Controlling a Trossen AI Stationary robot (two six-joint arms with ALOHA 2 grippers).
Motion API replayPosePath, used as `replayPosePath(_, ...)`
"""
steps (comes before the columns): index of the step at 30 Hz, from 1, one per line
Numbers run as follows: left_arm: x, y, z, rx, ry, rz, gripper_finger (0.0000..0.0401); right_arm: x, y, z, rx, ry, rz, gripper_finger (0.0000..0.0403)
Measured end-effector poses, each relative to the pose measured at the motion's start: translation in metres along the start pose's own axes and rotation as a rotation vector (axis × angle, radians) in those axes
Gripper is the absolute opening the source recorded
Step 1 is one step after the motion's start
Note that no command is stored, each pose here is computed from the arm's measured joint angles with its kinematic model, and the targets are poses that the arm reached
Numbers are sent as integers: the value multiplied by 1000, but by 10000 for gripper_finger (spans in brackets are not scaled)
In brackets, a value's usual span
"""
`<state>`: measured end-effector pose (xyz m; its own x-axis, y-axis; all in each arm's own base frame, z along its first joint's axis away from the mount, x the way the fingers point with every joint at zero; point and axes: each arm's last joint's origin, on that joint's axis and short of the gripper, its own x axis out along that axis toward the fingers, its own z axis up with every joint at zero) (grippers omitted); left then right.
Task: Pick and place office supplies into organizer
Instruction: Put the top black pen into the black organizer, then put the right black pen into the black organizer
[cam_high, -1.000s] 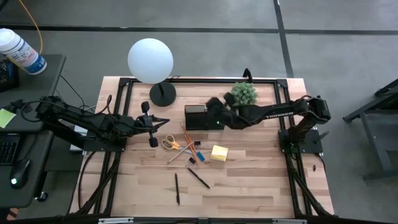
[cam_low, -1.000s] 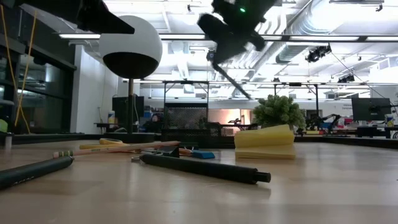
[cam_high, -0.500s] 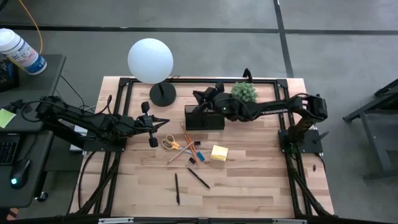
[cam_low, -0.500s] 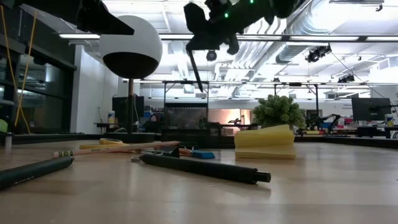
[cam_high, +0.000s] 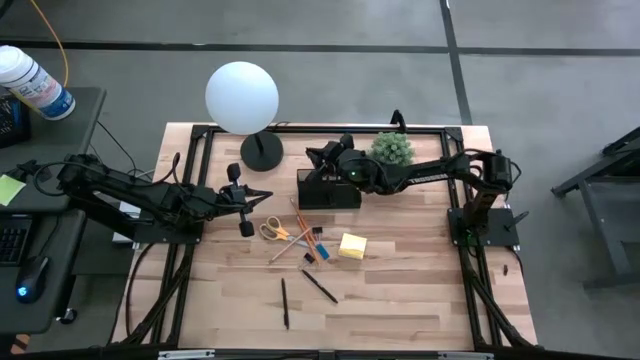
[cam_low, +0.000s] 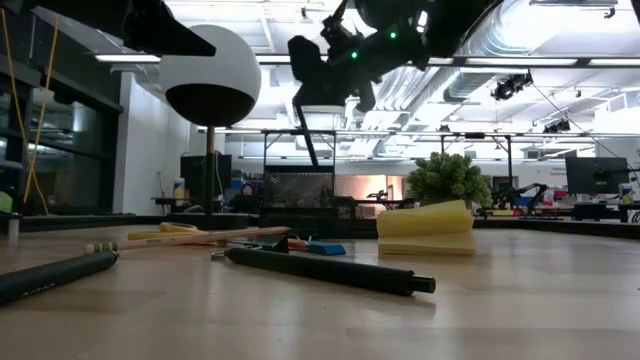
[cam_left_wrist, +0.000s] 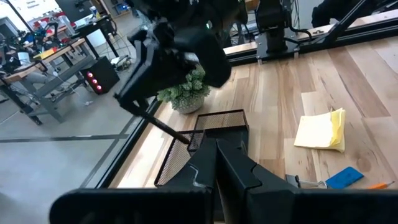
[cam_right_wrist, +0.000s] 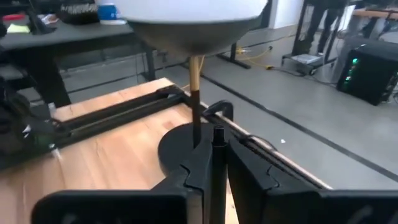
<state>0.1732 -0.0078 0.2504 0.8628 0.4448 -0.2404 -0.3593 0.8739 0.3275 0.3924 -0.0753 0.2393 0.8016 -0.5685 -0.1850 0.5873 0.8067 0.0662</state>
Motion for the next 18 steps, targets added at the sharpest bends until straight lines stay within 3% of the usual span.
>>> replayPosePath(18,0,0,0,-2,0,1,1,2,-1,-9,13,65,-1,96)
